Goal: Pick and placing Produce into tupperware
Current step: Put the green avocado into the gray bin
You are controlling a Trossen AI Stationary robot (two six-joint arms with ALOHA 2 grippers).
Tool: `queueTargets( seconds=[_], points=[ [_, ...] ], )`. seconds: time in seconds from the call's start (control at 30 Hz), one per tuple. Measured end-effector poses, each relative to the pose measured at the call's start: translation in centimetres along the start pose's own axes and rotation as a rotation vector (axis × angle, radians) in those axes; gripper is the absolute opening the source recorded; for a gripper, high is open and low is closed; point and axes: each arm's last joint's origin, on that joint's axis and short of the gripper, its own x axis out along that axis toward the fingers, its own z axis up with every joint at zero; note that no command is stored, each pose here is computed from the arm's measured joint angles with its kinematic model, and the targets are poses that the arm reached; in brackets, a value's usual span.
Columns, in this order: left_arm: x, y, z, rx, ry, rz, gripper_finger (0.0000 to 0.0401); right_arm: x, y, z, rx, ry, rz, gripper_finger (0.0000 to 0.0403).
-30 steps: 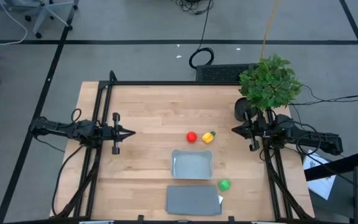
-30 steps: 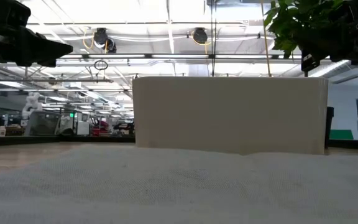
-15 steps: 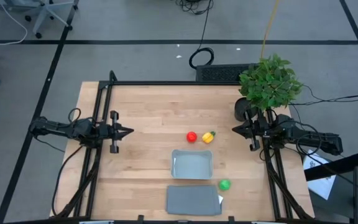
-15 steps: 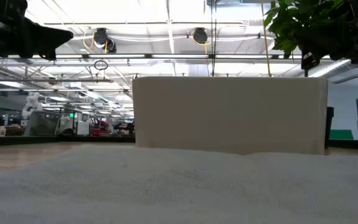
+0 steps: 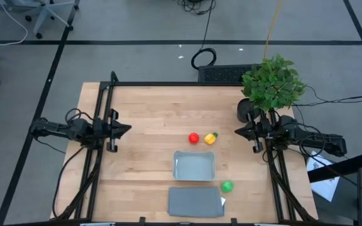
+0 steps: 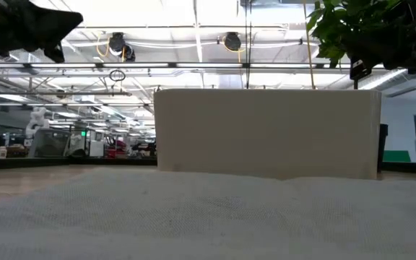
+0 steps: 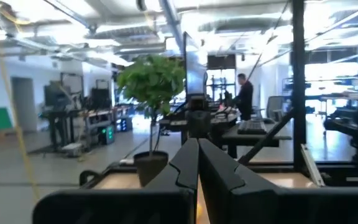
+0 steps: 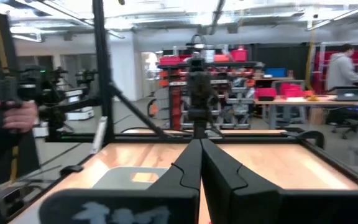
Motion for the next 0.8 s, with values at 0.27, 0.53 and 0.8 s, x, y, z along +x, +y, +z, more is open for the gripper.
queueTargets(
  seconds=[0.27,0.53,0.8],
  points=[
    [0.6,-0.1,-0.4,-0.001,0.042,0.034,0.0001,0.4,0.7,-0.4,0.018,0.049,0.074,0.0],
    [1.9,-0.6,-0.8,0.018,0.11,-0.009,0.0,1.1,1.5,-1.4,0.016,0.146,0.155,0.0],
    [3.6,-1.2,-0.3,0.034,0.175,-0.088,0.0,1.7,2.6,-2.6,0.103,0.27,0.191,0.0]
  ],
)
